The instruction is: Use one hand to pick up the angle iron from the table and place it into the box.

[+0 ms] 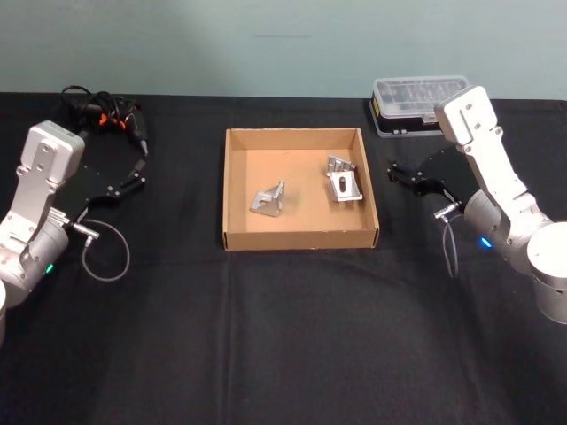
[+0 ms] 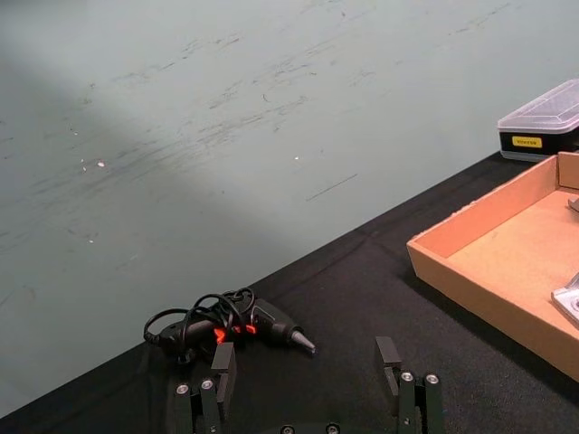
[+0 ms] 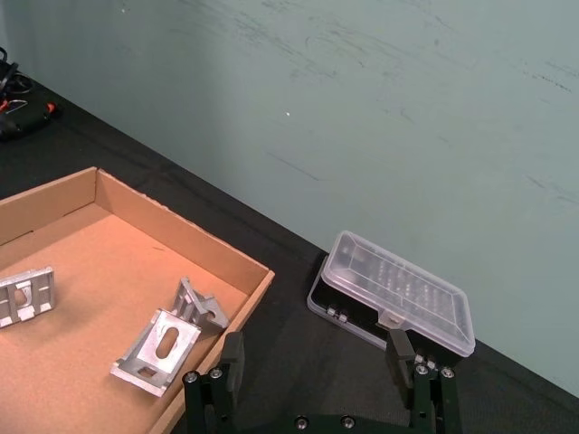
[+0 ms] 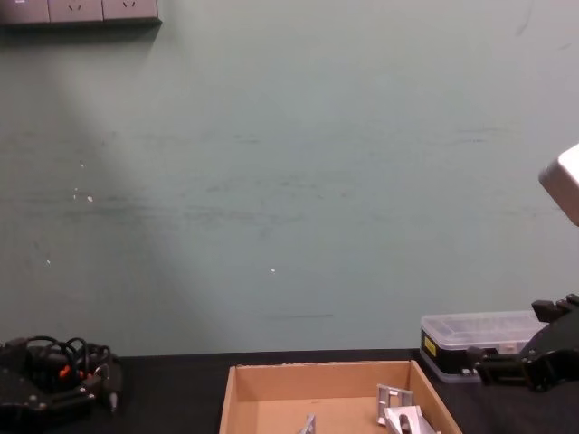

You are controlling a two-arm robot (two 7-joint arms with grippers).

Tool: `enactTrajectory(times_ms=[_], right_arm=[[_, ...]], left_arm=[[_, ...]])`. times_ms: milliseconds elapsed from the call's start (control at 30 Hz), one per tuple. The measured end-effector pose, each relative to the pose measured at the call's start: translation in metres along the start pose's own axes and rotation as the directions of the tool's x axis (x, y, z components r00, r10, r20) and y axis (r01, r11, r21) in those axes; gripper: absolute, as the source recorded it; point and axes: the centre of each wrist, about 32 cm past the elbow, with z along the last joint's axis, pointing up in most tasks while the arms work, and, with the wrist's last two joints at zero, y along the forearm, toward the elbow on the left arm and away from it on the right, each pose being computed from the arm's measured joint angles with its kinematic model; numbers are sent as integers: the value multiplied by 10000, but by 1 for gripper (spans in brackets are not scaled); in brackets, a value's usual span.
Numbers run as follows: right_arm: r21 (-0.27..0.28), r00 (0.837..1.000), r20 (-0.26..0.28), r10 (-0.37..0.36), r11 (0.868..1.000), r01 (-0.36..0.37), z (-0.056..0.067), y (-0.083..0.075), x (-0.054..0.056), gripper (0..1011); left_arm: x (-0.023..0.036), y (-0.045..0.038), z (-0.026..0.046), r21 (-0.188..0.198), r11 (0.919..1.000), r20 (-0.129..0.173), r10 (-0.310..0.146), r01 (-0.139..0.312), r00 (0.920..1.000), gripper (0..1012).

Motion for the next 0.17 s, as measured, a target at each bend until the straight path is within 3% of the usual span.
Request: enactTrajectory(times_ms=[167], right_arm=[[4, 10000, 0, 9, 10000, -9, 2, 1, 0, 1002]], left_arm=[[0, 0, 0, 0, 10000, 0, 0, 0, 10000, 1000]])
